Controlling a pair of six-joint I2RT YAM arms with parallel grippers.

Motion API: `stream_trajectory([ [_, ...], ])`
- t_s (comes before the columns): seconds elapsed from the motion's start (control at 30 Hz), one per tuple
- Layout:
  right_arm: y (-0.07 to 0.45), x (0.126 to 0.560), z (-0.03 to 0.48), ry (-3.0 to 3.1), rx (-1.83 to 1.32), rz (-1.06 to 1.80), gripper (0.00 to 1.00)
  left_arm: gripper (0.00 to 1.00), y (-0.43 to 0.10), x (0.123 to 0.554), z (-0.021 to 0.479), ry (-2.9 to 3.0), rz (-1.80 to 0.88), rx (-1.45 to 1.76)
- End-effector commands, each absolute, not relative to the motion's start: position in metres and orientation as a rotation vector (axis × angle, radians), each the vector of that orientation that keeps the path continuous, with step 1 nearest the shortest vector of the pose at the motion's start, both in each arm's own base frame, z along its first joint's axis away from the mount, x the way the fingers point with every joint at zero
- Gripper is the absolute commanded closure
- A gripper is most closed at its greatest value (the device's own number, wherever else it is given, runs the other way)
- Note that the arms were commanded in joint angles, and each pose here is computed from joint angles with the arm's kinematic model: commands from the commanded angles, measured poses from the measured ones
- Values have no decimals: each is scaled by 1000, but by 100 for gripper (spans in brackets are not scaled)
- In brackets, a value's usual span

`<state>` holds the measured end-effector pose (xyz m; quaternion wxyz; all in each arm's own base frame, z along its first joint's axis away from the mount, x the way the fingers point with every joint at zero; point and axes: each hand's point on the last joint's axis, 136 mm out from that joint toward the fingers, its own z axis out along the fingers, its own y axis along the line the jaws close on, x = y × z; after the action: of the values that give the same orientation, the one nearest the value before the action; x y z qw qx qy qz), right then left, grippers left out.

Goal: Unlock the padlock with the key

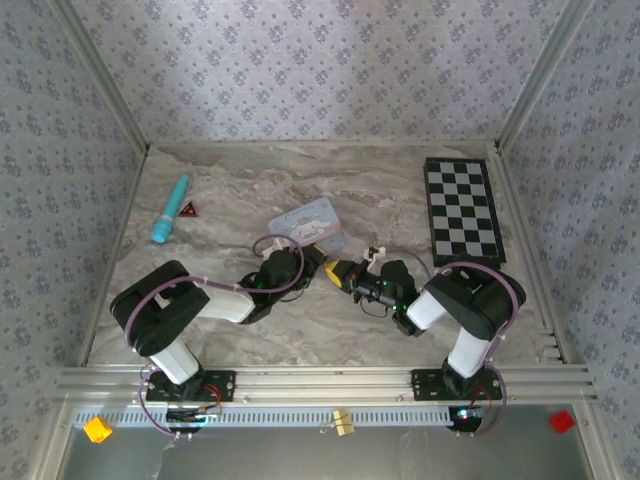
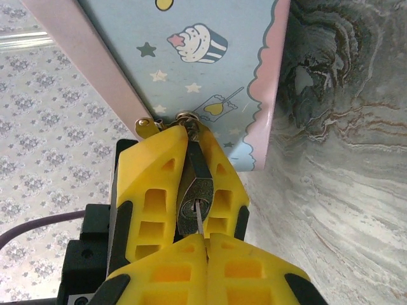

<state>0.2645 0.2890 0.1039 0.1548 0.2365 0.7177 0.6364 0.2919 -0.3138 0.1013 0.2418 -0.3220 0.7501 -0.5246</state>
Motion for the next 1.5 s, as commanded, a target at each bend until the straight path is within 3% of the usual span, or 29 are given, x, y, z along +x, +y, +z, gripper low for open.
stream_trajectory([
  [0.0,277,291,113,1959,693,1779,100,100,-385,232,182,2062,-1898,-554],
  [0.67,244,307,111,1944,740,1768,100,100,-386,233,185,2071,-1880,-534],
  [1.03,255,304,113,1960,702,1788,100,100,-388,233,187,2073,-1881,-520],
  [1.47,286,265,117,1965,647,1770,100,100,-374,246,174,2074,-1787,-583],
])
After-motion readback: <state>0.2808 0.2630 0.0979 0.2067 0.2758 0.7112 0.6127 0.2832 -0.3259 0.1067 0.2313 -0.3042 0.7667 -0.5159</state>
